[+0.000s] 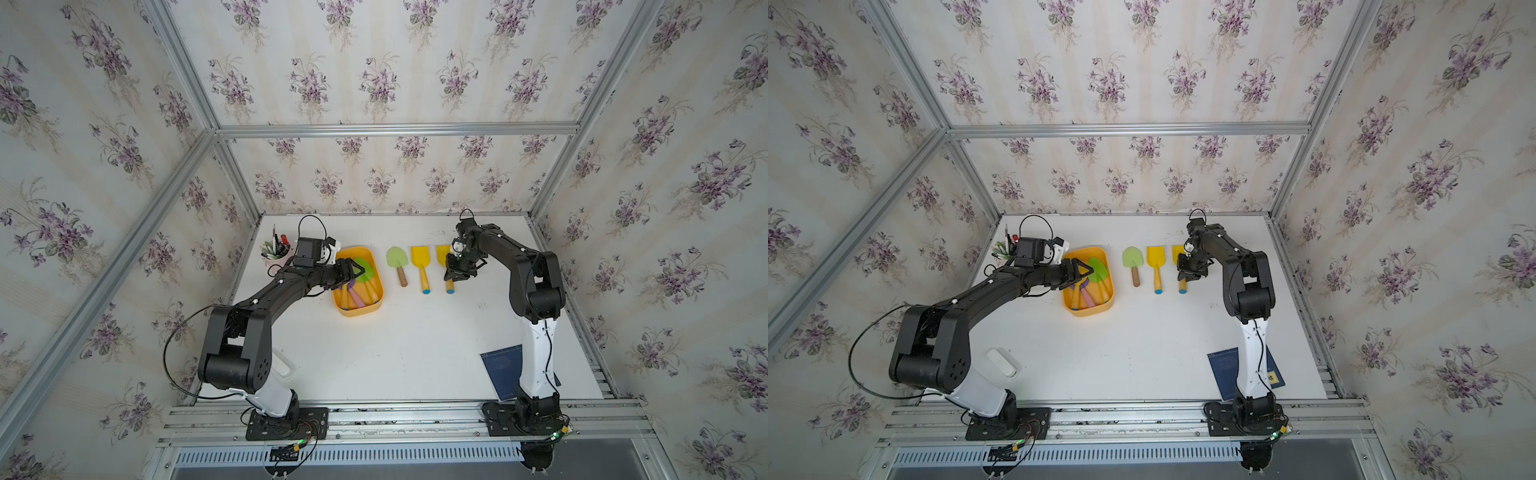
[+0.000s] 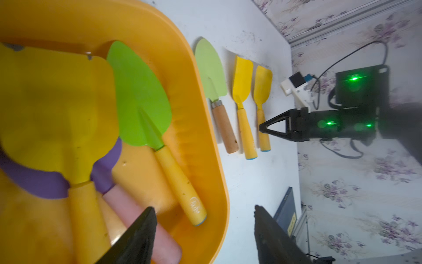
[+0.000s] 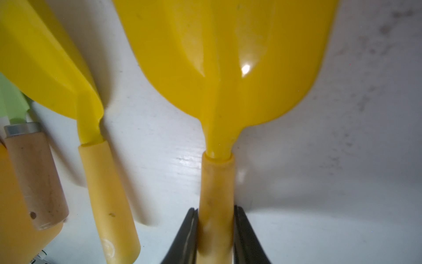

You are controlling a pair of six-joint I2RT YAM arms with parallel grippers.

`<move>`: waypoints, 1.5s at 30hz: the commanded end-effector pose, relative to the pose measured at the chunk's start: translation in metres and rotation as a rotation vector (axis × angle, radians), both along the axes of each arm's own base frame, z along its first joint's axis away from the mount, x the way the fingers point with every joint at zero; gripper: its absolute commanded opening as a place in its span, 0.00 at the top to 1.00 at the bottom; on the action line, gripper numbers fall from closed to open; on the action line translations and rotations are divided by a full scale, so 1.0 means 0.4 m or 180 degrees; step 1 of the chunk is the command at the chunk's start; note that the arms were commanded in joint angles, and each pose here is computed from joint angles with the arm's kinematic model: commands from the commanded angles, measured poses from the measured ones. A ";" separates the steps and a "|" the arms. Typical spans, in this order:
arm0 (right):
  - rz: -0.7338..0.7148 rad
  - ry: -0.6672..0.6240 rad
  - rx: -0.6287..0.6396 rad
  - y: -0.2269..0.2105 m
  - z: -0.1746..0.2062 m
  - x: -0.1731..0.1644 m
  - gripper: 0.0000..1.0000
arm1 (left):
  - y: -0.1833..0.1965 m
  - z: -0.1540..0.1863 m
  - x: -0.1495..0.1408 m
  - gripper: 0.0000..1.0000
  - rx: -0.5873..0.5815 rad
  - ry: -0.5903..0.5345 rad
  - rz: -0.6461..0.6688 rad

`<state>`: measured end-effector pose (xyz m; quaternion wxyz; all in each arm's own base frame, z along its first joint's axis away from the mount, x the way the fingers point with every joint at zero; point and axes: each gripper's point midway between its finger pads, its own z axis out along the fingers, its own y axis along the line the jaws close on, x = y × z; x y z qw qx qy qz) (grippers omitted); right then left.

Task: Take the shovel out of the storage box
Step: Place the shovel at the center of the board, then adjust the storage box at the center of the board.

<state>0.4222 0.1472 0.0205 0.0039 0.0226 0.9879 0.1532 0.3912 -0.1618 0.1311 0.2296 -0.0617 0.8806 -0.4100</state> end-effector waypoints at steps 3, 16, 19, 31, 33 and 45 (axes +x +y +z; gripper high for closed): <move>0.0004 0.0021 -0.0094 -0.014 0.002 -0.011 0.70 | -0.074 0.099 0.023 0.32 -0.0322 -0.0278 -0.0150; -0.0023 -0.0190 -0.0055 -0.009 0.066 0.010 0.59 | -0.046 0.063 0.010 0.32 0.0073 -0.0180 -0.0080; -0.0085 -0.0370 -0.0142 -0.017 0.133 0.015 0.58 | -0.002 0.050 -0.005 0.32 0.0518 -0.0123 -0.0035; 0.0525 -0.1015 0.0518 0.375 0.376 -0.009 0.56 | 0.122 0.095 -0.023 0.32 0.0880 -0.0171 0.0218; 0.0736 -0.0989 0.0678 0.488 0.371 -0.036 0.56 | 0.140 0.105 -0.033 0.32 0.0940 -0.0196 0.0270; 0.1094 -0.0666 0.0960 0.727 0.207 -0.089 0.60 | 0.235 0.056 -0.075 0.33 0.1292 -0.0031 0.0462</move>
